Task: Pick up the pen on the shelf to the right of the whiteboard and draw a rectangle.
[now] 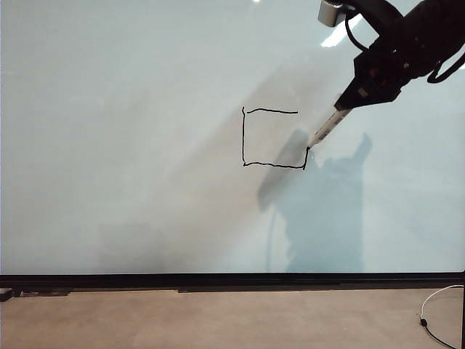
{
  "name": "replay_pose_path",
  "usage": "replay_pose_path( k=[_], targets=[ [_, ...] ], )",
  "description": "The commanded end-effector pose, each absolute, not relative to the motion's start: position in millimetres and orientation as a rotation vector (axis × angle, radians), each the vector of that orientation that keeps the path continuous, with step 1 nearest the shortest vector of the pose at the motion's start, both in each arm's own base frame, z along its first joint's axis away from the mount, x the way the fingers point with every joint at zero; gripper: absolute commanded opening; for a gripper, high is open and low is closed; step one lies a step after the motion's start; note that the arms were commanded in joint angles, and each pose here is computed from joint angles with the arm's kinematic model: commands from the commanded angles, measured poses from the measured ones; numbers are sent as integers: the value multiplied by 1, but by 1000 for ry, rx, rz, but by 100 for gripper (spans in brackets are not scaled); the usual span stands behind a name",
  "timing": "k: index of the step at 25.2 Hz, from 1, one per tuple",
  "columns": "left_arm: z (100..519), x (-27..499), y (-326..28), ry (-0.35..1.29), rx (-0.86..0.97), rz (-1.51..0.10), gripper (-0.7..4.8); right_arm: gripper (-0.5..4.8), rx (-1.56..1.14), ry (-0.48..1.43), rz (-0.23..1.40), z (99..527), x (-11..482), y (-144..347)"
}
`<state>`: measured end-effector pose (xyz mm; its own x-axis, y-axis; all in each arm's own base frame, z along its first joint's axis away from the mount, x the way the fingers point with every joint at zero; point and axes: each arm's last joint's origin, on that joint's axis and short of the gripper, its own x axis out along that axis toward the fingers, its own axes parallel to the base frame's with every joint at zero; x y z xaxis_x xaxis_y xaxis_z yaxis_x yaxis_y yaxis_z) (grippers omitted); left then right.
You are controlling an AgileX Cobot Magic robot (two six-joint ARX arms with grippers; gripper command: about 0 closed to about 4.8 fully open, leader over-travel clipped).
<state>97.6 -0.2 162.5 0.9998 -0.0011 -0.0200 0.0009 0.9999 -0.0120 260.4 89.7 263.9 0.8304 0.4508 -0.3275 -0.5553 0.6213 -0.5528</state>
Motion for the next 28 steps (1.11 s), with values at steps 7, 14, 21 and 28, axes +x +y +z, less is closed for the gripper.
replay_pose_path(
  k=[7, 14, 21, 28],
  targets=[
    [164, 98, 0, 11, -8, -5, -5, -5, -688, 81, 535, 281, 263, 90],
    [164, 97, 0, 11, -8, -5, -4, -5, -687, 70, 531, 284, 263, 90],
    [164, 97, 0, 11, -8, -5, -4, -5, -687, 51, 526, 289, 261, 89],
    [164, 97, 0, 11, -8, -5, -5, -5, -697, 24, 542, 292, 259, 96]
  ],
)
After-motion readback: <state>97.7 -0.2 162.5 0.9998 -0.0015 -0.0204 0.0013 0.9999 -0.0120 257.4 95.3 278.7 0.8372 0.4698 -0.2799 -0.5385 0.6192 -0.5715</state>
